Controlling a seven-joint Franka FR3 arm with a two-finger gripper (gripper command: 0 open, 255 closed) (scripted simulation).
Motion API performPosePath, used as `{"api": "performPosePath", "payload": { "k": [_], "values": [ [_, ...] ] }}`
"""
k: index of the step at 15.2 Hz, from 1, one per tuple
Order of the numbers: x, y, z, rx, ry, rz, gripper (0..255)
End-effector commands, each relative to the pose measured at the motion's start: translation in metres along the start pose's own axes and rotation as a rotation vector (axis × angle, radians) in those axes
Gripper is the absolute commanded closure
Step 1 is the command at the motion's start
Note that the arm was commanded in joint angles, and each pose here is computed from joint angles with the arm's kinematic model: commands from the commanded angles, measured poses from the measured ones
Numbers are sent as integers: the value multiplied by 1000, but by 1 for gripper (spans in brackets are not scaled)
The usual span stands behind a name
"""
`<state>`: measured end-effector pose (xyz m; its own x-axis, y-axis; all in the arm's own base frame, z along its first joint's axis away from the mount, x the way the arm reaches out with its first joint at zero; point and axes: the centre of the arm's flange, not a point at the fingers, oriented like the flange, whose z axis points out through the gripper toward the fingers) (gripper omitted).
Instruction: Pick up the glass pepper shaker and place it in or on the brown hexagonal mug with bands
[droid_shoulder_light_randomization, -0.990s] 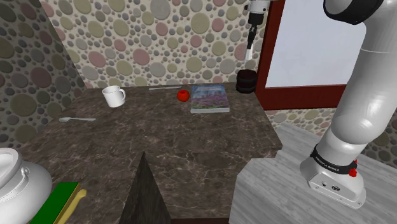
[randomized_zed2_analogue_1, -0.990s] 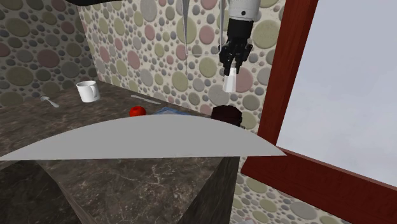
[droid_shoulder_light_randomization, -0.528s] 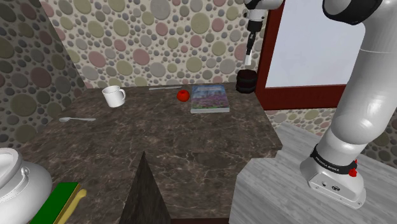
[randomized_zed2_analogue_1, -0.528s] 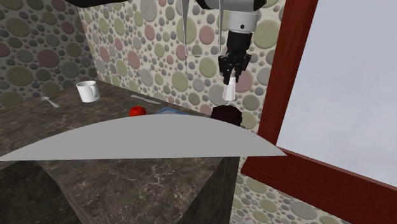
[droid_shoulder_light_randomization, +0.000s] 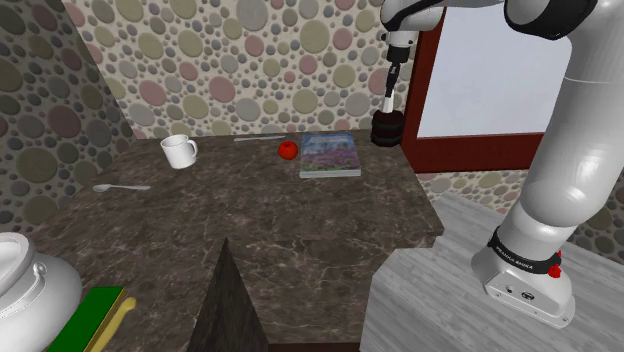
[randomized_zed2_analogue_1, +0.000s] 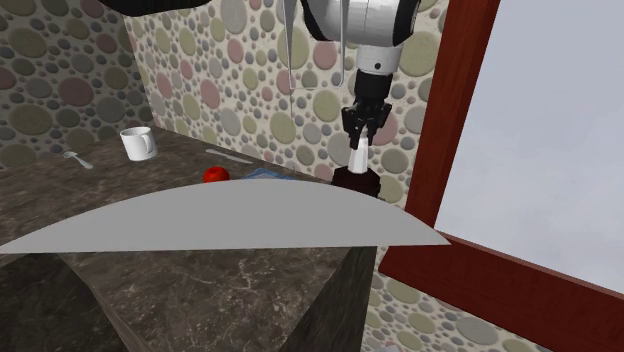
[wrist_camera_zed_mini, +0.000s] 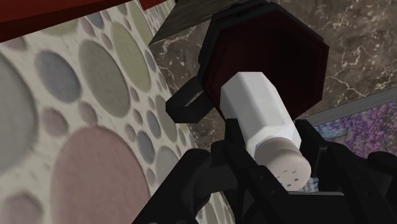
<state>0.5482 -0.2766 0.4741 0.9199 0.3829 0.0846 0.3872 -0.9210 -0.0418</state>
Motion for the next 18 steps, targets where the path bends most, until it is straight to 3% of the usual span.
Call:
{"api": "performPosePath", "payload": {
  "k": [1,7,8,13,17,18],
  "values": [
    [-1,0,5,0,0,0,255],
    [-1,0,5,0,0,0,255],
    [-1,0,5,0,0,0,0],
    [-1,0,5,0,0,0,0],
    [-1,0,-45,0,0,0,0],
    [-1,0,-45,0,0,0,0]
  ]
}}
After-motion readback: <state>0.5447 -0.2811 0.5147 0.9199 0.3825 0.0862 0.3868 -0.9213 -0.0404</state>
